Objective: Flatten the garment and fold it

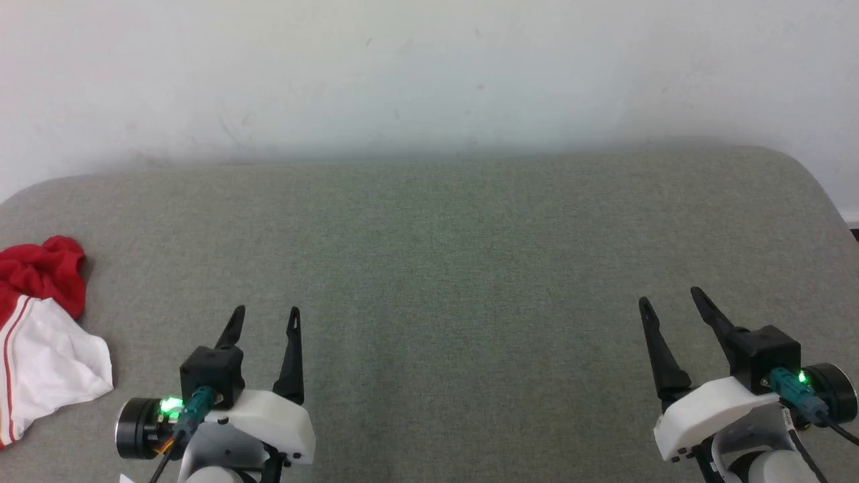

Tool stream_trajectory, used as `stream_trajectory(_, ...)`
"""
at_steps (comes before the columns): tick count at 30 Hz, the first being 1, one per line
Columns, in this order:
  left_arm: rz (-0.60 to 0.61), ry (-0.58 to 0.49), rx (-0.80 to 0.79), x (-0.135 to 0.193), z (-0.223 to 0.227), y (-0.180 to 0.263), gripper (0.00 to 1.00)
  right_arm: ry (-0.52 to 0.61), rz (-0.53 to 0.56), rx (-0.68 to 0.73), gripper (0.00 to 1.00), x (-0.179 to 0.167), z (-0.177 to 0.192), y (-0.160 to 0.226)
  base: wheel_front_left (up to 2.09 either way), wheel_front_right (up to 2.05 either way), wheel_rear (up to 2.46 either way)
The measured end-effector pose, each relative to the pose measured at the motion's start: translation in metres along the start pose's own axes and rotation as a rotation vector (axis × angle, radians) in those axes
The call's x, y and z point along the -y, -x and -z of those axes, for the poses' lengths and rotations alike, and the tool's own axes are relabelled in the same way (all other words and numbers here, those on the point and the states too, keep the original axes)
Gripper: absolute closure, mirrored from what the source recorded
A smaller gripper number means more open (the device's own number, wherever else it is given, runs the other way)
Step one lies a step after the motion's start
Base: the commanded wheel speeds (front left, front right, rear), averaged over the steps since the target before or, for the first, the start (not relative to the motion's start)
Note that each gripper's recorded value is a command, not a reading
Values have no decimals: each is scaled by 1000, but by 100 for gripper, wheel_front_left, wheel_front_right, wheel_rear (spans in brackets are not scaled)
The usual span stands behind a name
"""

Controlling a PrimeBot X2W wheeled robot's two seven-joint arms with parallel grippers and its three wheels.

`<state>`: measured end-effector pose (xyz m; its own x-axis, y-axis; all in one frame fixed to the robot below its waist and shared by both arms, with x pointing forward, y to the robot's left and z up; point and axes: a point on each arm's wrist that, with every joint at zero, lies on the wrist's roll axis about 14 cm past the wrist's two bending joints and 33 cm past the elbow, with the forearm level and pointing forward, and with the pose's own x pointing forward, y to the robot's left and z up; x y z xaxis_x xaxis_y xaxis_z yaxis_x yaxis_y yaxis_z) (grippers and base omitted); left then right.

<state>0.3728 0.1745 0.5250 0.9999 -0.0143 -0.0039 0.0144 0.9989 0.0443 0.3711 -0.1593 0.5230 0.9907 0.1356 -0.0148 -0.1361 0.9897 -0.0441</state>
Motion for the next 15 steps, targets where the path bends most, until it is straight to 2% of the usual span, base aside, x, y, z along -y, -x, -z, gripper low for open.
stream_trajectory(15,-62,19,3,-16,5,10,0,-11,-47,24,0,-15,-3,-10,0,0,0)
